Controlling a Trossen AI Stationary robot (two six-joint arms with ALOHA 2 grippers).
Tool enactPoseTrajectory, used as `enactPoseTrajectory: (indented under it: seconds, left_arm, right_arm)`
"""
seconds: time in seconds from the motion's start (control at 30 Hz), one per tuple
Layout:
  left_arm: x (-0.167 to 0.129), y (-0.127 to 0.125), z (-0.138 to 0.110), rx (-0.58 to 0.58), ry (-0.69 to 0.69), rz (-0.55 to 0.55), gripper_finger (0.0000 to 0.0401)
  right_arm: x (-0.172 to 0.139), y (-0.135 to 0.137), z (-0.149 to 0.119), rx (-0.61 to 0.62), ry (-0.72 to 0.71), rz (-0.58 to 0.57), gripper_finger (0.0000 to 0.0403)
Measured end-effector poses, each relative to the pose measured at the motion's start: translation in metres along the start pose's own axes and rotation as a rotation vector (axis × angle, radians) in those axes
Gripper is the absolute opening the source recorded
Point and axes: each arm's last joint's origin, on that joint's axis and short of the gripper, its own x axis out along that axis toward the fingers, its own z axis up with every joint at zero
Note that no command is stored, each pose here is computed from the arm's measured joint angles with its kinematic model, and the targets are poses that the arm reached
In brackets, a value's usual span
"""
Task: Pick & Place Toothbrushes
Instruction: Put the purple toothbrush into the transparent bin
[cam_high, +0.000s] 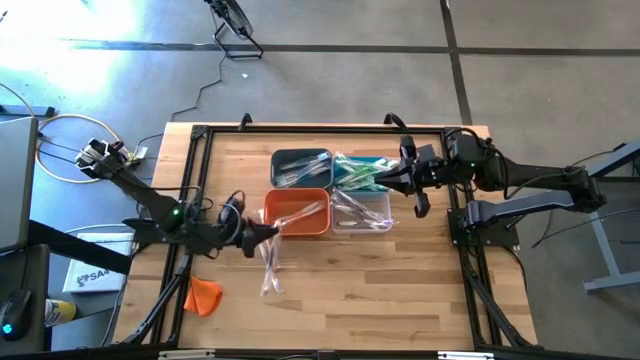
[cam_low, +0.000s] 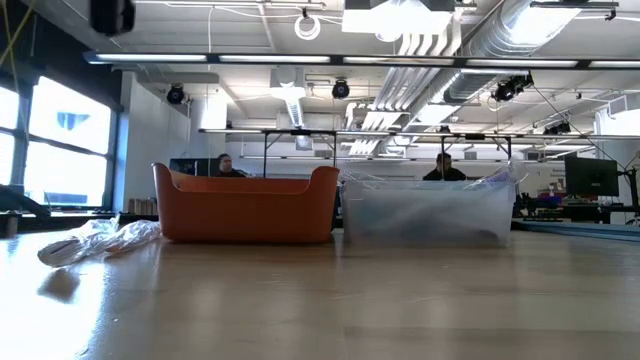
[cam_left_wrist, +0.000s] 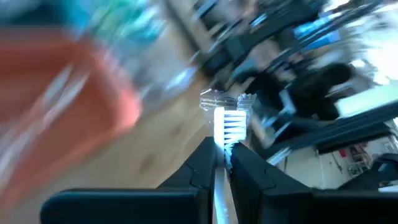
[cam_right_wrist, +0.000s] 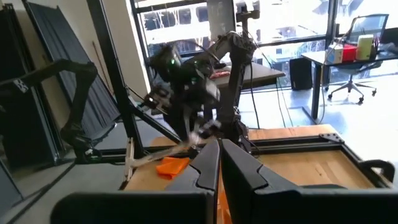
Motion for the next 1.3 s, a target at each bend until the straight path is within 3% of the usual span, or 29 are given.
enactPoseTrajectory:
  seconds: [0.17,0.3,0.7,0.97,1.3]
  left_arm:
    - [0.0,-0.022,0.019,0.231,-0.217,-0.119,0.0025]
    - [0.004,-0.029,0.036,0.324,-0.333,-0.149,0.0025]
    - [0.045,-0.015,0.072,0.411,-0.329,-0.216,0.0025]
    - [0.069,-0.014,0.081,0.538,-0.377,-0.313,0.0025]
    - [0.081,-0.008,0.082,0.586,-0.372,-0.283,0.0025]
  right_arm:
    - [0.002,0.0,0.001,0.047,-0.019,0.003,0.0009]
    - [0.005,-0.001,0.003,0.065,-0.046,0.005,0.0009]
    - [0.034,-0.009,-0.008,0.07,-0.04,0.0,0.0019]
    - [0.062,-0.018,-0.033,0.182,0.06,-0.015,0.0129]
    - [0.091,-0.021,-0.062,0.292,0.153,0.012,0.0249]
